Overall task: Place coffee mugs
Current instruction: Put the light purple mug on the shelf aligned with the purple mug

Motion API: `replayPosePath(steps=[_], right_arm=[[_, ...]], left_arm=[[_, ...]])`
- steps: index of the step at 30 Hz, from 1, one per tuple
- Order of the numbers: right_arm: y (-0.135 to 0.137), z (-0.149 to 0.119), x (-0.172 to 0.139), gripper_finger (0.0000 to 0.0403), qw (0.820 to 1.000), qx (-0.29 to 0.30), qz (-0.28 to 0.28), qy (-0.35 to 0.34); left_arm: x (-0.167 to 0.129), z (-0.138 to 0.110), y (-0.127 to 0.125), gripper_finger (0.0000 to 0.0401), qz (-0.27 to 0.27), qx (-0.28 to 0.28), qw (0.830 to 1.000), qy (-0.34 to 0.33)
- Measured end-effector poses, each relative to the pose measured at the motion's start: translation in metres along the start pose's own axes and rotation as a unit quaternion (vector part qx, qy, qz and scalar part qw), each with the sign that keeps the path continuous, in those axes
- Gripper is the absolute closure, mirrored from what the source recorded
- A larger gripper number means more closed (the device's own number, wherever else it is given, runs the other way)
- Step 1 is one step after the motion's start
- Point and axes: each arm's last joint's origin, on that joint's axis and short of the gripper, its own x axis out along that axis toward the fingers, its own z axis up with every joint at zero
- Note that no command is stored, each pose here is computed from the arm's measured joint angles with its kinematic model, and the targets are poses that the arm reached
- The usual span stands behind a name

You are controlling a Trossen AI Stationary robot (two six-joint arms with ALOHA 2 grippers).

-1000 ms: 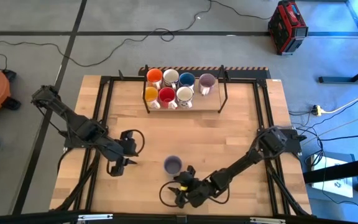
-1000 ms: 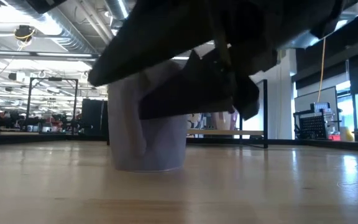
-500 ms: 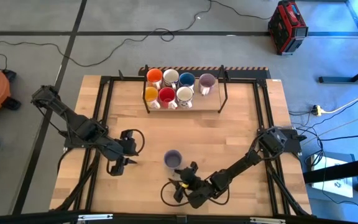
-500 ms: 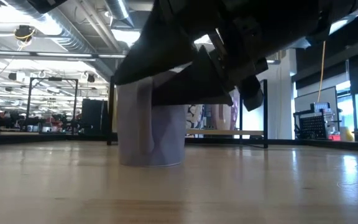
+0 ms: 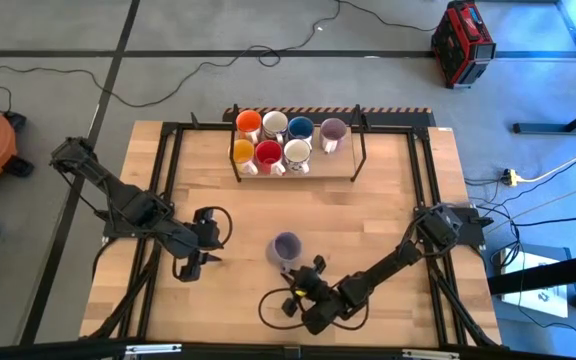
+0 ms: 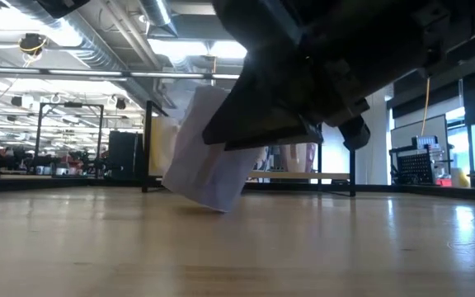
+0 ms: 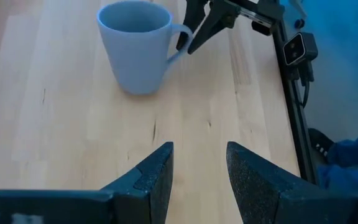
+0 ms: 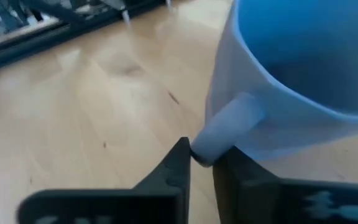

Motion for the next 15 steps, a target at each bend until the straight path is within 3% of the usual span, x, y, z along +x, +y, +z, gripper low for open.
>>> replayPosePath(steps=[3, 15], right_arm=[[0.0000, 0.0003, 0.0001, 0.0388, 1.000, 0.002, 0.000, 0.000], [-0.0002, 0.0008, -0.0008, 0.0388, 1.000, -0.010, 0.004, 0.010]], left_arm=[[0.0000, 0.0001, 0.0001, 0.0257, 0.002, 0.000, 1.000, -0.001], [0.0000, 0.0003, 0.0005, 0.0257, 0.008, 0.011, 1.000, -0.005]])
